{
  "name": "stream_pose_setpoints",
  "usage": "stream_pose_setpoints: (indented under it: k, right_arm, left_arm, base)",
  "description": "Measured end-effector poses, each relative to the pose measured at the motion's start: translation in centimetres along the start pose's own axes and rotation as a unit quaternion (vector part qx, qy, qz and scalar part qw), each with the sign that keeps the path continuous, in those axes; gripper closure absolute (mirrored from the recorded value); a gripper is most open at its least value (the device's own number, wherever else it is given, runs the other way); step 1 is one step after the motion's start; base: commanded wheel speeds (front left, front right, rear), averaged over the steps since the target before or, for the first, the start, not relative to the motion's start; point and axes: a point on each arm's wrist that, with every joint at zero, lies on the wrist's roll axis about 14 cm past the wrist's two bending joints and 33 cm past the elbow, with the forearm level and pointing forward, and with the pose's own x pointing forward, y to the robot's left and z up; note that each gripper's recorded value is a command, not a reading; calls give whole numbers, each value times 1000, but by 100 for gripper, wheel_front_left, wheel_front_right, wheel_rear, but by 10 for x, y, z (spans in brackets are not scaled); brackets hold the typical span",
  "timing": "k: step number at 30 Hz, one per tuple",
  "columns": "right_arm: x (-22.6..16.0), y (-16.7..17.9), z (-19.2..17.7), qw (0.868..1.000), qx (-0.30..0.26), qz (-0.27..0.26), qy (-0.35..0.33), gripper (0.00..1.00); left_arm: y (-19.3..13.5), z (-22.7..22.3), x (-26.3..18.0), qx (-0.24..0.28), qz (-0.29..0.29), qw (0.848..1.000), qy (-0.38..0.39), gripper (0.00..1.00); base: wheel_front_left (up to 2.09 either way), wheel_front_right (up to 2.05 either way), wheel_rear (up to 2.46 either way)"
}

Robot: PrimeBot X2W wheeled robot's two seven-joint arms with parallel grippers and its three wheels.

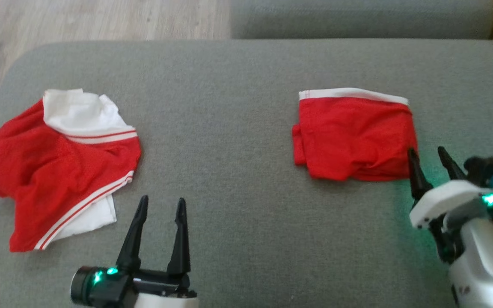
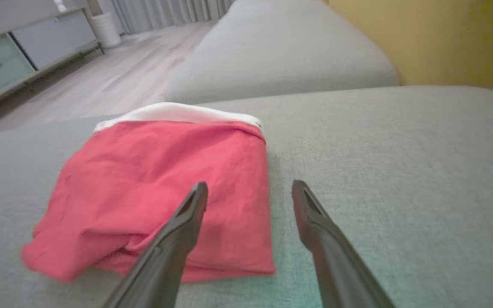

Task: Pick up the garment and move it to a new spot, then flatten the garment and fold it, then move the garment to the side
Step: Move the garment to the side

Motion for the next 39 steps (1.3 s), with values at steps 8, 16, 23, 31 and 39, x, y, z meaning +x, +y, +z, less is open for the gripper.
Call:
stream_pose_setpoints:
  k: [8, 16, 23, 31, 39]
  right_arm:
    - [37, -20, -23, 997, 16, -24, 75, 0]
    - [54, 1, -40, 991, 44, 1, 127, 100]
    - [45, -44, -33, 993, 6, -31, 113, 100]
    - [24, -186, 2, 975, -116, -148, 118, 100]
    - [14, -257, 34, 951, -185, -219, 112, 0]
  left_arm:
    - [0, -13, 10, 1, 3, 1000, 21, 0]
    - [2, -17, 22, 4, 8, 1000, 24, 0]
    - [-15, -24, 36, -4, -21, 999, 31, 0]
    - [-44, -41, 82, -21, -84, 996, 34, 0]
    - [-57, -72, 106, -29, -117, 991, 58, 0]
  base:
    - [0, 0, 0]
    - [0, 0, 0]
    - [0, 0, 0]
    - [0, 0, 0]
    - [0, 0, 0]
